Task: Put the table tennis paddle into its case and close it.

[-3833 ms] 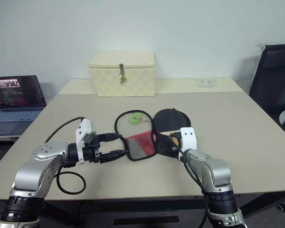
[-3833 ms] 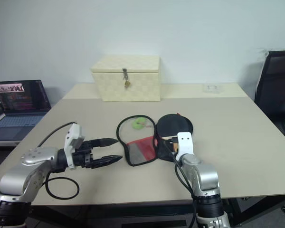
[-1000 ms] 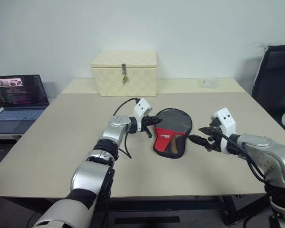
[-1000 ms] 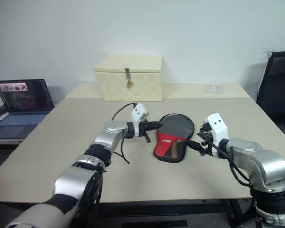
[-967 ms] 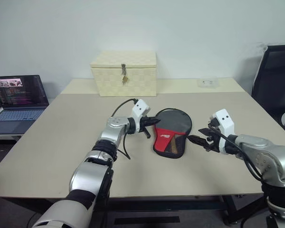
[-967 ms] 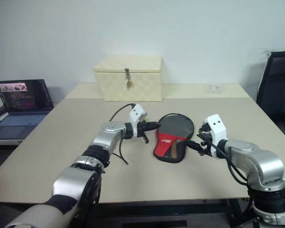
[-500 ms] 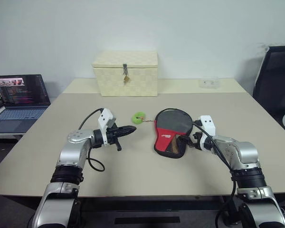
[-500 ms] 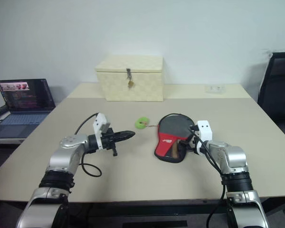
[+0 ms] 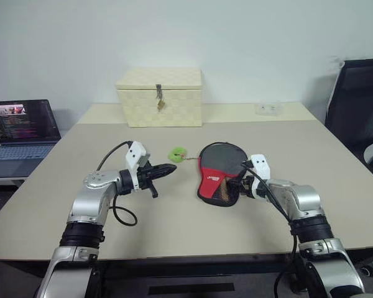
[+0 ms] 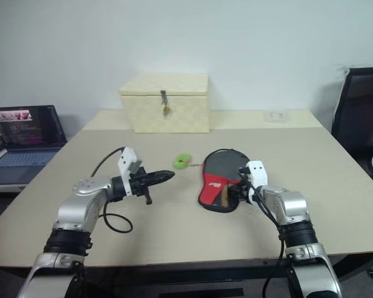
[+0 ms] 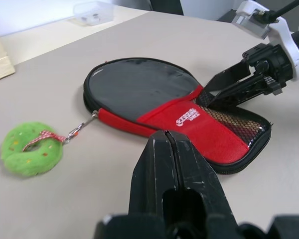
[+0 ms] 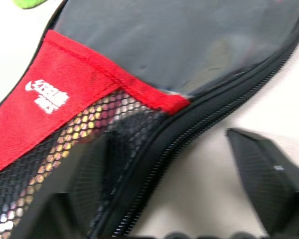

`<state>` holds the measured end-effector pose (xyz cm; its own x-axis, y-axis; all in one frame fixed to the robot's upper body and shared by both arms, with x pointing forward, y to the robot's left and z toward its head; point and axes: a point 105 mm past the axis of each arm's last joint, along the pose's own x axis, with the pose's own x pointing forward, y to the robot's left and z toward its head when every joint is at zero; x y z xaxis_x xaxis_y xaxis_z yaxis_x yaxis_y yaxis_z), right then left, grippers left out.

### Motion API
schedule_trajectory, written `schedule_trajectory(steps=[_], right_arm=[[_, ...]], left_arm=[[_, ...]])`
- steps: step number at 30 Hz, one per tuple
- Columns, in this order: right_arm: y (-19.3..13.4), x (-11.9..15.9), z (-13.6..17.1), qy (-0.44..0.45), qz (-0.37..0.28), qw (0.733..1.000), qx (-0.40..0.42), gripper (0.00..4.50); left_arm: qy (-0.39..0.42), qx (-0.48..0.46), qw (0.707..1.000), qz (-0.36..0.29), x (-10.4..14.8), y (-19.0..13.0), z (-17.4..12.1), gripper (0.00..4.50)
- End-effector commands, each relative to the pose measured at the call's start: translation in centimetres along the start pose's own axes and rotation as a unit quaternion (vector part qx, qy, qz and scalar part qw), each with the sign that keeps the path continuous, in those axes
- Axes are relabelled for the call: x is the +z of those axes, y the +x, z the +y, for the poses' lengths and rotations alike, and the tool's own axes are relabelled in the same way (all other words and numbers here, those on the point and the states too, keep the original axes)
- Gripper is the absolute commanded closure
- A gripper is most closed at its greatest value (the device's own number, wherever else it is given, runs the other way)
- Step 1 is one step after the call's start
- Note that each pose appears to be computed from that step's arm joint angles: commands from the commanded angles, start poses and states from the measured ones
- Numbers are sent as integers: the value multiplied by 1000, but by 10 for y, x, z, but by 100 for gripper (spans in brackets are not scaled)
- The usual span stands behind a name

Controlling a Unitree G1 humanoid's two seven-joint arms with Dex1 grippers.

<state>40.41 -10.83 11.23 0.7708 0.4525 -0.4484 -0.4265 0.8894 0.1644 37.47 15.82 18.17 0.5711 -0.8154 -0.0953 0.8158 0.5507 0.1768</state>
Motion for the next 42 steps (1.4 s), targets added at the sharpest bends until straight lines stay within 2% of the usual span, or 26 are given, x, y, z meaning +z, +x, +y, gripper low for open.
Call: schedule_trajectory(steps=[1, 5, 9, 14, 22, 32, 42], right_arm=[[10, -9, 18, 7, 25, 999, 33, 197], [14, -8, 32, 4, 29, 997, 70, 328], [10, 1, 56, -16, 27, 990, 137, 447], [0, 1, 91, -44, 41, 974, 219, 447], [-20, -18, 115, -48, 60, 965, 252, 447], [-45, -32, 96, -31, 73, 973, 216, 447], [-58, -47, 109, 16, 74, 976, 205, 447]], left_arm=[[23, 4, 1000, -17, 15, -5, 1, 450], [27, -2, 999, -16, 16, -8, -1, 450], [14, -43, 999, -26, 22, -15, -16, 450], [-23, -129, 991, -4, 14, -28, -56, 450], [-65, -184, 981, 18, 2, -34, -97, 450], [-66, -182, 981, 24, 1, -34, -96, 450], [-63, -182, 981, 28, 0, -35, -95, 450]])
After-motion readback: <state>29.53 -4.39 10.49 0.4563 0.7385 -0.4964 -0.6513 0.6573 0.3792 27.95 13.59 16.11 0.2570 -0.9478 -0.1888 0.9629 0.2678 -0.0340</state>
